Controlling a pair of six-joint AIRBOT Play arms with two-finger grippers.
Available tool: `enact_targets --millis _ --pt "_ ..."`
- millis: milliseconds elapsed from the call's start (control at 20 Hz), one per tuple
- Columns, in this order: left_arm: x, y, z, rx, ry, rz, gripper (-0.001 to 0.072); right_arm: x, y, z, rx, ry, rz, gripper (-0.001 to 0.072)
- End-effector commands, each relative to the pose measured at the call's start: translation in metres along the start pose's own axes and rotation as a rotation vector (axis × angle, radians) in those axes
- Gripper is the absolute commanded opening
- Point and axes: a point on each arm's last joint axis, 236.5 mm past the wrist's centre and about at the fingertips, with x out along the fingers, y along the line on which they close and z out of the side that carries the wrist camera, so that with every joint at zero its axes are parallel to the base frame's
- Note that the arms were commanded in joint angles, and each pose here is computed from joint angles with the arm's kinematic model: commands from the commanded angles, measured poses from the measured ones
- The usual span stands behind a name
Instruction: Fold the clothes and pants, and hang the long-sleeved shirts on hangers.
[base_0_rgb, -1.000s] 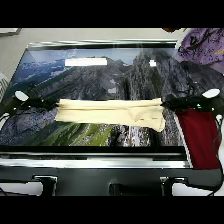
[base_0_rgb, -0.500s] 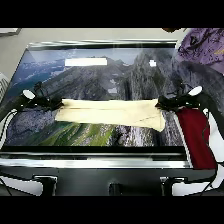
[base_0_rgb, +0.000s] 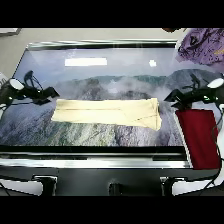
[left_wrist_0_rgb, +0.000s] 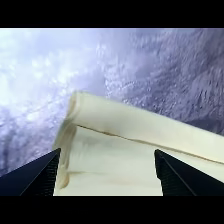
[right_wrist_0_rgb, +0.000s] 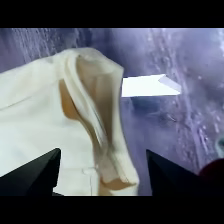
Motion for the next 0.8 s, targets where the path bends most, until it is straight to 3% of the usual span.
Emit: enact_targets --millis 0,300,650,750 --pt "-0.032 -0.006 0.012 0.019 -0.041 -0.004 0.0669 0.004 -0.018 -0.021 0.061 0.074 0.101 0.0615" --pt "-0.041 -0.010 0.010 0.028 -0.041 -0.005 0.0669 0.055 -0.005 -0.036 0.078 0.157 0.212 0.0616" --pt "-0.040 -0.011 0.009 0.026 -0.036 -0.007 0.0669 0.088 0.004 -0.038 0.065 0.172 0.176 0.0610" --pt "-0.040 -0.011 0.009 0.025 -0.037 -0.008 0.0669 0.094 0.013 -0.044 0.040 0.193 0.171 0.0531"
